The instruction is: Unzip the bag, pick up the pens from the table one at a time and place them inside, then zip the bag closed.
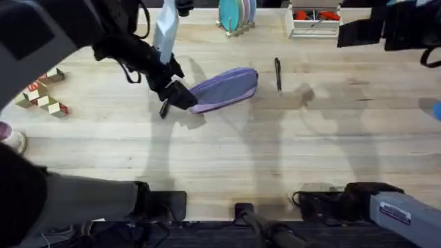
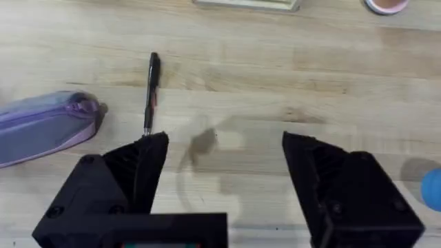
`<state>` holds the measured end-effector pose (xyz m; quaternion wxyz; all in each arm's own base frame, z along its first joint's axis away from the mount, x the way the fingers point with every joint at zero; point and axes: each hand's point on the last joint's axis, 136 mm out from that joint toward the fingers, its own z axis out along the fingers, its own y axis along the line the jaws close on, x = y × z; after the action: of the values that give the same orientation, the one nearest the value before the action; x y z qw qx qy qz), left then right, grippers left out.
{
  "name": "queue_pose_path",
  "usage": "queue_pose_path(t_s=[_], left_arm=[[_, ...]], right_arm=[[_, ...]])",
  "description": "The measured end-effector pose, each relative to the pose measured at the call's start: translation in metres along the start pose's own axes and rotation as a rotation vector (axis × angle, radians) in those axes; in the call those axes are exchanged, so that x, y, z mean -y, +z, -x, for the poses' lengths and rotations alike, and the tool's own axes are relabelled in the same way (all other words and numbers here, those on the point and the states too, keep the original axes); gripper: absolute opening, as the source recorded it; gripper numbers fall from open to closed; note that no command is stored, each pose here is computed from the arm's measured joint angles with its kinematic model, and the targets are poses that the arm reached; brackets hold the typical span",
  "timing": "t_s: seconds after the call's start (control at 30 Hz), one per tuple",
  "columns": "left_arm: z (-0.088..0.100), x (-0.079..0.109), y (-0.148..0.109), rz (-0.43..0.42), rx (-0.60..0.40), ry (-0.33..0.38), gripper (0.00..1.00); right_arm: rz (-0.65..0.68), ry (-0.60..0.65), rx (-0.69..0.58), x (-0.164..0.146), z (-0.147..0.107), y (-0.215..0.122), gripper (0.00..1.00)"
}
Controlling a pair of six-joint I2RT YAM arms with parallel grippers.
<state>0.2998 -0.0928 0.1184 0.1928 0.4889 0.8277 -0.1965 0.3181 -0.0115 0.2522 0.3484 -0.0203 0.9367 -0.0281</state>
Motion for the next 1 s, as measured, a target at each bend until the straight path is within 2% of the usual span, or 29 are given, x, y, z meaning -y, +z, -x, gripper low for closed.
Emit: queue_pose_path(t_s=[0.2, 0.37, 0.7, 1.0], left_arm=[[0.005, -0.005, 0.027, -0.028, -0.018, 0.052, 0.995], [-0.002, -0.006, 0.045, -0.056, -0.063, 0.049, 0.995], [-0.002, -0.01, 0.046, -0.044, -0.063, 0.048, 0.995], [-0.001, -0.01, 0.046, -0.042, -0.055, 0.015, 0.997]], right_arm=[[0.0, 0.0, 0.0, 0.0, 0.0, 0.0, 0.996], [0.0, 0.0, 0.0, 0.0, 0.0, 0.0, 0.996], [0.0, 0.0, 0.0, 0.0, 0.0, 0.0, 0.996], [0.0, 0.0, 0.0, 0.0, 0.0, 0.0, 0.996]])
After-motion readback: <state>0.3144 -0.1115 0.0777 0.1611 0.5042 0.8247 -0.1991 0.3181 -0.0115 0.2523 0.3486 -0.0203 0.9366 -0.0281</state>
